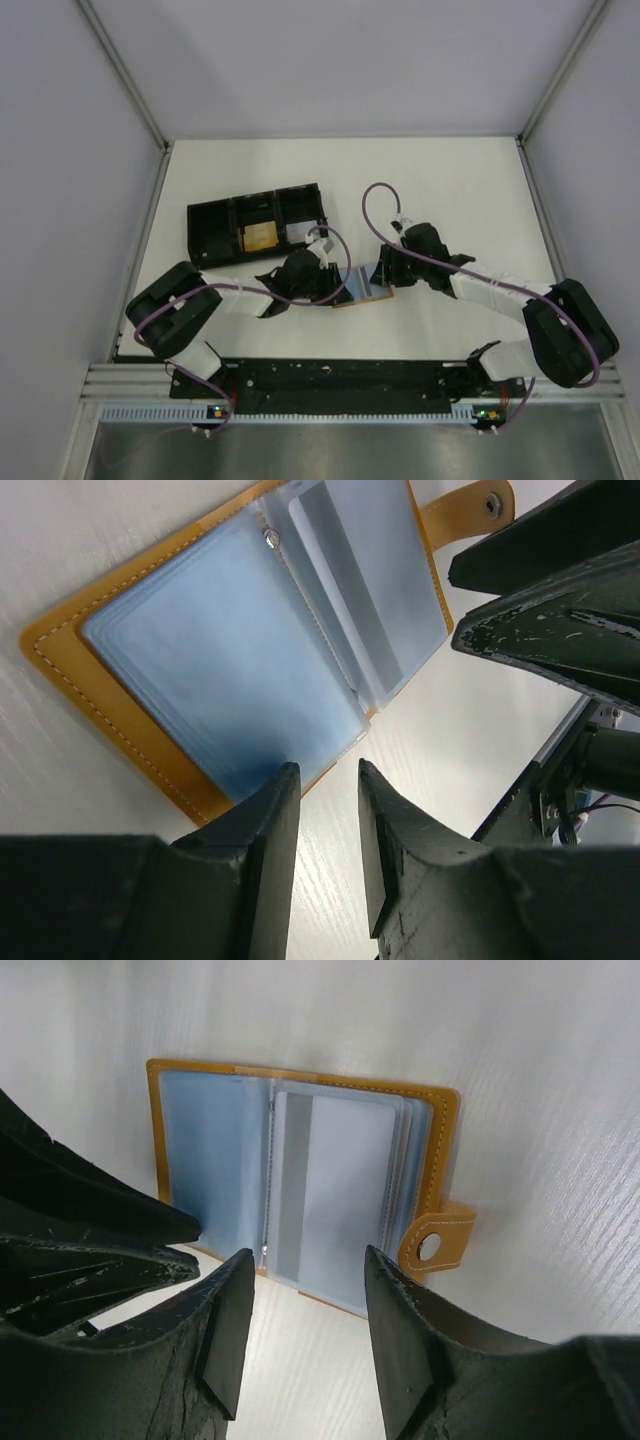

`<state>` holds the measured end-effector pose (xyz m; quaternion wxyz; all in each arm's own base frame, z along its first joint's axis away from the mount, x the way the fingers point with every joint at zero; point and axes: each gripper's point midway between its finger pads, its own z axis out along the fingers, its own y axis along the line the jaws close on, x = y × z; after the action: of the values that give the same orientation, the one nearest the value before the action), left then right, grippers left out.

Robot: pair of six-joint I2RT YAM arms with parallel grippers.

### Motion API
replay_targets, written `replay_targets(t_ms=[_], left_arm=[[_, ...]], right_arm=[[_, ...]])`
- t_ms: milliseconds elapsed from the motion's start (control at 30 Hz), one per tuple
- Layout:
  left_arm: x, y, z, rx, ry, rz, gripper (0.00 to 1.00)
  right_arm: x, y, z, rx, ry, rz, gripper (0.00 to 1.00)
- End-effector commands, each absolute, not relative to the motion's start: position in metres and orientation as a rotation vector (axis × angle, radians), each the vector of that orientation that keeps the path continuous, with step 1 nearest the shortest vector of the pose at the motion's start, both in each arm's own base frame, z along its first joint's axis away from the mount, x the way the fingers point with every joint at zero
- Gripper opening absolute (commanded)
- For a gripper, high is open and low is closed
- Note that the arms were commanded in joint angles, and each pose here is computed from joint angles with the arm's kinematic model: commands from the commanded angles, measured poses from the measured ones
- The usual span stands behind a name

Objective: Take the credit cards out of the card holder
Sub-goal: Remove the credit card from the card holder.

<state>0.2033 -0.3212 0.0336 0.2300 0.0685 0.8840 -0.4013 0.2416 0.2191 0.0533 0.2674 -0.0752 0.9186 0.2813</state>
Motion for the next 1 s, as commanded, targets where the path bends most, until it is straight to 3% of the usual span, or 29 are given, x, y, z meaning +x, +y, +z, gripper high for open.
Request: replay_targets(t_ms=[0,533,967], left_arm=[[0.206,-0.322,0.035,0.147,2.4,-1.124,0.32],[0.202,-0.319,0.03,0.142,2.415,-1.127,0.29],[0.2,-0.325,0.031,0.159,2.419,-1.142,0.29]], right_arm=[[0.25,0.226,0.054,-0.183,2.447,0.77,0.47],[0.245,0.218,0.039,-0.165,2.502,0.717,0.45],[0.239,0.243,0.039,-0.198,2.494,0.902,0.4]])
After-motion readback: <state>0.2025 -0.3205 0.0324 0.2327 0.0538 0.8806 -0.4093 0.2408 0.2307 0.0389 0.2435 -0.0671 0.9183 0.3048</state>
